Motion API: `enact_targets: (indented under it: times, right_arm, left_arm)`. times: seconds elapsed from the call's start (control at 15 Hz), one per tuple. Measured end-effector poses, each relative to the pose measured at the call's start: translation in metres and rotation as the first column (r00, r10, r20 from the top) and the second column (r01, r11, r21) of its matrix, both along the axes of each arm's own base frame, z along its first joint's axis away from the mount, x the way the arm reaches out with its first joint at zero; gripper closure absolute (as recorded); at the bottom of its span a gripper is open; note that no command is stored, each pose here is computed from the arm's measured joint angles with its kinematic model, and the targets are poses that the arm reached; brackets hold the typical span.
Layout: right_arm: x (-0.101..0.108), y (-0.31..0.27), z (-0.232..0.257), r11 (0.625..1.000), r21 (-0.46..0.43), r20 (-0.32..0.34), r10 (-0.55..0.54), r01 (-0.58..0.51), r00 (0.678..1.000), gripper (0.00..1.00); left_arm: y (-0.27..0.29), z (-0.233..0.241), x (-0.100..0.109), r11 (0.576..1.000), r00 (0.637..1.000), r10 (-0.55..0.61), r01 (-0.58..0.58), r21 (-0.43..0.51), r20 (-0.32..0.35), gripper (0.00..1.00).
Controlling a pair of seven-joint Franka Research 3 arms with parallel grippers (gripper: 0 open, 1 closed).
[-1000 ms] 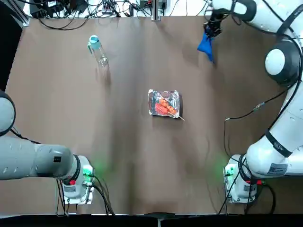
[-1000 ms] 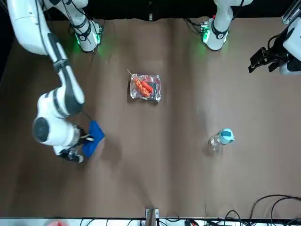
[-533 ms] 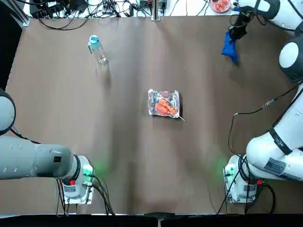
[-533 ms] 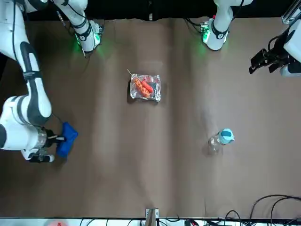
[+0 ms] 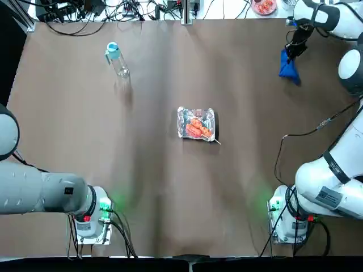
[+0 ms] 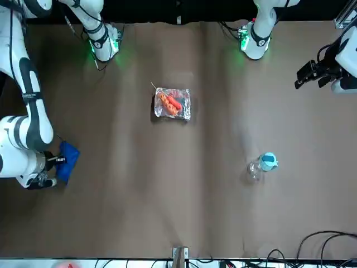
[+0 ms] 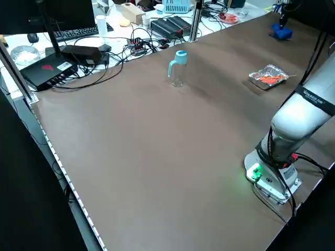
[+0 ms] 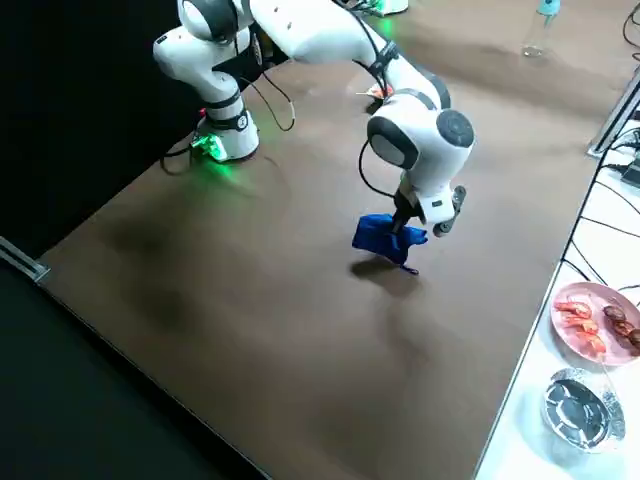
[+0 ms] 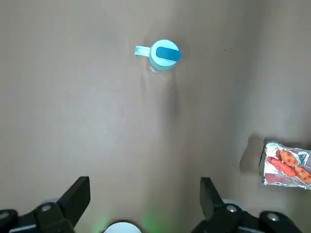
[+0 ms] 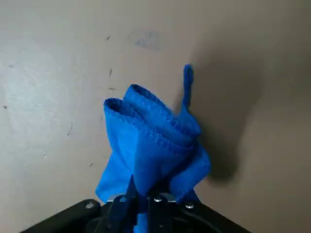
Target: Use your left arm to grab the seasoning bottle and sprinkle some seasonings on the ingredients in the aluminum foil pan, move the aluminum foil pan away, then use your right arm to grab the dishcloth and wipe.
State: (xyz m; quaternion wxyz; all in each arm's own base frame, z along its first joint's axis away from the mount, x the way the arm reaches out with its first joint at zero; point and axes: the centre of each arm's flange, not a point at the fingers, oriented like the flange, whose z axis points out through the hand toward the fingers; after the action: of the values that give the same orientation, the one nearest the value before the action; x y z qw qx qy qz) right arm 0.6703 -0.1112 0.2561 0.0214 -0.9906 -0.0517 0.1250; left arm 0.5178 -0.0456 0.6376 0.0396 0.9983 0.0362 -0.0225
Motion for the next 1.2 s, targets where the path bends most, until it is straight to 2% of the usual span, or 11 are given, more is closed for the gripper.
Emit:
enact_targets:
  times: [0.6,1.2]
  right_arm:
    - [0.003,0.065,-0.036,0.996,0.029,-0.038,0.085,-0.083,0.996,0.90]
    - [0.006,0.068,-0.030,0.996,0.029,-0.023,0.088,-0.087,0.996,0.10]
  left_arm:
    - [0.000,-0.001,0.001,1.000,1.000,0.000,0.000,0.000,-0.001,0.00]
    - [0.000,-0.007,0.005,1.000,1.000,0.000,0.000,0.000,-0.010,0.00]
